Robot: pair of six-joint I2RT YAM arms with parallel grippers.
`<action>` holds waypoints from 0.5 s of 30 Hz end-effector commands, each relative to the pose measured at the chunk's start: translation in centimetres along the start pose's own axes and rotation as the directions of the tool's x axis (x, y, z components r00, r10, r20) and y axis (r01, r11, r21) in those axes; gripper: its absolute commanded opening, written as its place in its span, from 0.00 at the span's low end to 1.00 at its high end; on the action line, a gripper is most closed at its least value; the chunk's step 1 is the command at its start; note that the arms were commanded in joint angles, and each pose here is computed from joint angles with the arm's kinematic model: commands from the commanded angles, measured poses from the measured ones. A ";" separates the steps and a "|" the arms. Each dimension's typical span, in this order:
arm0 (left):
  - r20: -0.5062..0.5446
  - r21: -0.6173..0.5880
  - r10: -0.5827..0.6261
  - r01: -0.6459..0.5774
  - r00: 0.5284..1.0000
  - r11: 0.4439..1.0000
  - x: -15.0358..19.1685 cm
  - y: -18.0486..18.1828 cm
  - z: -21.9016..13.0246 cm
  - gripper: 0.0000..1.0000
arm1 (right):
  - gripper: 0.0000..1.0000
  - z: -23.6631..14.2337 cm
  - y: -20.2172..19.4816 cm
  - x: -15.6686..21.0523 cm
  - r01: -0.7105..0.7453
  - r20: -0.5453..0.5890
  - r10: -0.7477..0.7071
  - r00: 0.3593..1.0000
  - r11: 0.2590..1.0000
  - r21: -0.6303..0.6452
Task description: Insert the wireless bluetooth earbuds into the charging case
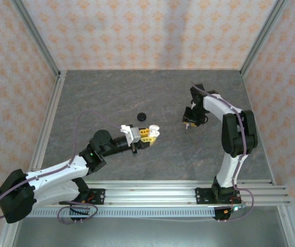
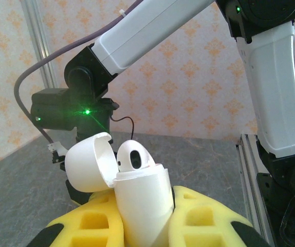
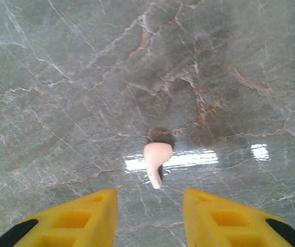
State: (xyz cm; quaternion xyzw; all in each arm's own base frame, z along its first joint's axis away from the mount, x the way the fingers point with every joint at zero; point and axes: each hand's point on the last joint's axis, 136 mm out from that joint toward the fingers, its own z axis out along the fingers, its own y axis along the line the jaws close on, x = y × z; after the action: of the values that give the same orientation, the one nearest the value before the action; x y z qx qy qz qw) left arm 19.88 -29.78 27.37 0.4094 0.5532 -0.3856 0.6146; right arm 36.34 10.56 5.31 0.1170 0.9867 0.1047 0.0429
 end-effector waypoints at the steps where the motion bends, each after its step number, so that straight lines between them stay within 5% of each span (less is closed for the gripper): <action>1: -0.011 0.014 0.010 -0.010 1.000 1.000 0.5 -0.2 -0.1 0.00 | 0.38 0.2 -0.3 -0.9 -0.008 0.021 0.006 1.000 0.997 0.075; 15: -0.024 0.006 0.017 -0.017 1.000 1.000 0.7 -0.2 -0.5 0.00 | 0.38 2.2 -0.9 -0.8 0.005 -0.008 -0.004 1.000 0.986 0.164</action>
State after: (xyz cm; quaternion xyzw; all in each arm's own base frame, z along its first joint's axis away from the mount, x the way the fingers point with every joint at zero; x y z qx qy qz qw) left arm 19.89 -29.77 26.50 0.4143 0.5642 -0.3812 0.6038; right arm 37.47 10.40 3.25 0.1133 0.9917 0.0464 0.0382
